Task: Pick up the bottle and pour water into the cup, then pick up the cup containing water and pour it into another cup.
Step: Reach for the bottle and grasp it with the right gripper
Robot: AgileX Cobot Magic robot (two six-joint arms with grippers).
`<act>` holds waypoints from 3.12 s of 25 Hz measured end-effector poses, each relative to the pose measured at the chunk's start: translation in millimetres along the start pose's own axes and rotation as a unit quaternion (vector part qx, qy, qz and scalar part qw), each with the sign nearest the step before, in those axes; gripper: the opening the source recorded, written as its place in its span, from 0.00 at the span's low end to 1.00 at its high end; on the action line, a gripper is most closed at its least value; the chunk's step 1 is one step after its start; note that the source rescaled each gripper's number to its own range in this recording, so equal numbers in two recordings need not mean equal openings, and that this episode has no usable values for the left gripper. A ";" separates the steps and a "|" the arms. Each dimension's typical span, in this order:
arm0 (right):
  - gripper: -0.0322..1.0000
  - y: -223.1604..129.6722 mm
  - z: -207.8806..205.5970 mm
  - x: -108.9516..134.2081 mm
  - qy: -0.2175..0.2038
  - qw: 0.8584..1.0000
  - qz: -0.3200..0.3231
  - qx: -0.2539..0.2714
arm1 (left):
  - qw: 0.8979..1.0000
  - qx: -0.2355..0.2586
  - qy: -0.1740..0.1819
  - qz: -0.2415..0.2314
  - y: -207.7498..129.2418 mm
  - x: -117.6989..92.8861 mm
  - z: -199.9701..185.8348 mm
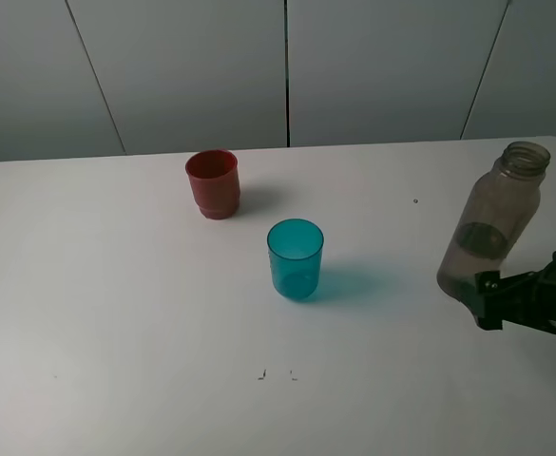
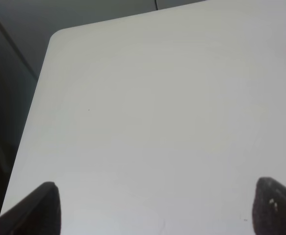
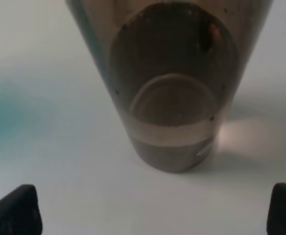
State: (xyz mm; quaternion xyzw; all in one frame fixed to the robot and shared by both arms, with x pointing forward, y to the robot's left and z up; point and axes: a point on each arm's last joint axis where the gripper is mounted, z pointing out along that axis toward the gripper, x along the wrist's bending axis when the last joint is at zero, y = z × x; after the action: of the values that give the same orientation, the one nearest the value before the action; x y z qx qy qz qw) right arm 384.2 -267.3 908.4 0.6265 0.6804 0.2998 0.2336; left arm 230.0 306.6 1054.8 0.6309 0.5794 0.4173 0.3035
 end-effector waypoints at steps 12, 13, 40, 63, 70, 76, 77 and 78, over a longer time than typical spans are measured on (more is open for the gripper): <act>1.00 5.0 12.9 -3.5 -0.022 0.999 -0.004 -0.037 | 1.000 0.000 0.000 0.000 0.0 0.0 0.0; 1.00 4.4 14.0 -3.8 -0.024 0.999 -0.005 -0.037 | 1.000 0.000 0.000 0.000 0.0 0.0 0.0; 1.00 -4.7 25.5 -4.4 -0.020 0.996 -0.036 -0.082 | 1.000 0.000 0.000 0.000 0.0 0.0 0.0; 1.00 6.7 29.2 -2.5 -0.018 0.994 -0.032 -0.102 | 1.000 0.000 0.000 0.000 0.0 0.0 0.0; 1.00 8.1 40.6 -1.8 -0.020 0.995 -0.030 -0.089 | 1.000 0.000 0.000 0.000 0.0 0.0 0.0; 1.00 6.8 46.6 -2.5 -0.023 0.995 -0.020 -0.099 | 1.000 0.000 0.000 0.000 0.0 0.0 0.0; 1.00 6.9 47.1 -2.5 -0.023 0.994 -0.019 -0.102 | 1.000 0.000 0.000 0.000 0.0 0.0 0.0; 1.00 7.5 47.4 -2.6 -0.023 0.994 -0.017 -0.107 | 1.000 0.000 0.000 0.000 0.0 0.0 0.0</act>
State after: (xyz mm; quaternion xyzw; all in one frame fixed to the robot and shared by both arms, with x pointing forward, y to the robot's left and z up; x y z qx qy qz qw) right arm 422.7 -264.1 879.9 0.5932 0.6495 0.3520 0.3199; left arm 230.0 306.6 1054.8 0.6309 0.5794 0.4173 0.3035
